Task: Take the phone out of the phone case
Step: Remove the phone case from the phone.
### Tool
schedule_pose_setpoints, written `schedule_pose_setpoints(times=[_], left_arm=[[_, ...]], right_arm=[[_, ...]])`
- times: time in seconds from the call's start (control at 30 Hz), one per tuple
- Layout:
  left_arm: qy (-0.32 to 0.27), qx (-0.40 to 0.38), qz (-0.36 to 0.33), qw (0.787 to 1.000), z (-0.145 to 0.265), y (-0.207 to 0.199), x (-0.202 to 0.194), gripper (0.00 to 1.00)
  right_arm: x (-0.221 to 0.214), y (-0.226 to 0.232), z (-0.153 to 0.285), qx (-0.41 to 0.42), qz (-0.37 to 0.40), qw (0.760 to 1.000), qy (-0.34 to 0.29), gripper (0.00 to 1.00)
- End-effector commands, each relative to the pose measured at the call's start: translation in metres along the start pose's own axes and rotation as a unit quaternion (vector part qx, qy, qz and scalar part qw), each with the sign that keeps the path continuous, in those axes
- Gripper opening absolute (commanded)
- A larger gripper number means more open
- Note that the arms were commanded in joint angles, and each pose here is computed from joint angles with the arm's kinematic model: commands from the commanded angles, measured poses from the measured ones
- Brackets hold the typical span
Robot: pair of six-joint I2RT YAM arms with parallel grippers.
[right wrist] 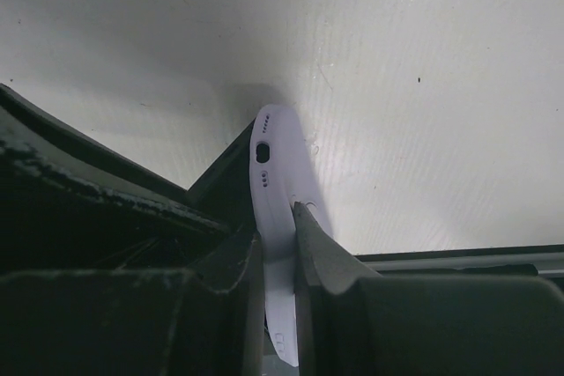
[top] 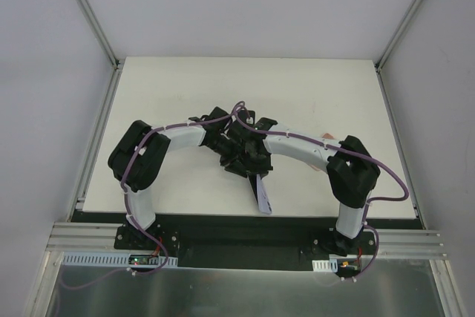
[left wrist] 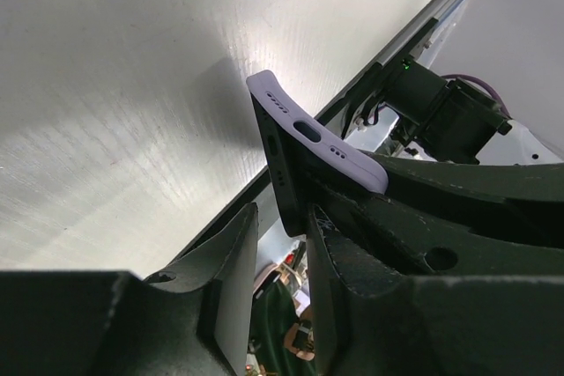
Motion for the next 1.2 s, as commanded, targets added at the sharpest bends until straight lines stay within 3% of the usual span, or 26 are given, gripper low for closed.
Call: schedule_pose_setpoints(times=[0.0,0.3,0.43,0.63,0.83,1.0,1.17], left_arm=[[0.113,0.169,0.095,0.974,-0.017,0.071,-0.068,0.25],[0.122,0.171,0.114,0.971,-0.030,0.065,-0.067,0.19],[0.120,0.171,0.115,0.971,-0.030,0.064,-0.065,0.00],[0.083,0.172,0.101,0.976,-0.018,0.059,-0.055,0.00],[0.001,0.123,0.093,0.988,0.021,0.042,-0.032,0.00],[-0.049,0.098,0.077,0.991,0.046,0.027,-0.021,0.00],[-0.060,0.111,0.068,0.990,0.050,0.031,-0.023,0.00]], right_arm=[[0.077,0.004,0.065,0.049,-0.076,0.979,-0.183,0.01],[0.077,0.010,0.074,0.045,-0.070,0.975,-0.207,0.01],[0.075,0.002,0.075,0.035,-0.074,0.973,-0.216,0.02],[0.071,-0.027,0.072,0.013,-0.093,0.970,-0.223,0.02],[0.058,-0.066,0.061,0.012,-0.116,0.968,-0.222,0.01],[0.054,-0.070,0.058,0.025,-0.119,0.968,-0.221,0.01],[0.055,-0.069,0.066,0.052,-0.136,0.961,-0.236,0.01]])
Point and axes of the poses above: each gripper's point midway between its finger pads, its own z axis back along the fingers, its own y axis along the line the jaws close on, x = y × z, the point moved 3 cm from there along z, back along the fingers, and after that the axes turned 1 degree about z, right-handed, at the moved point
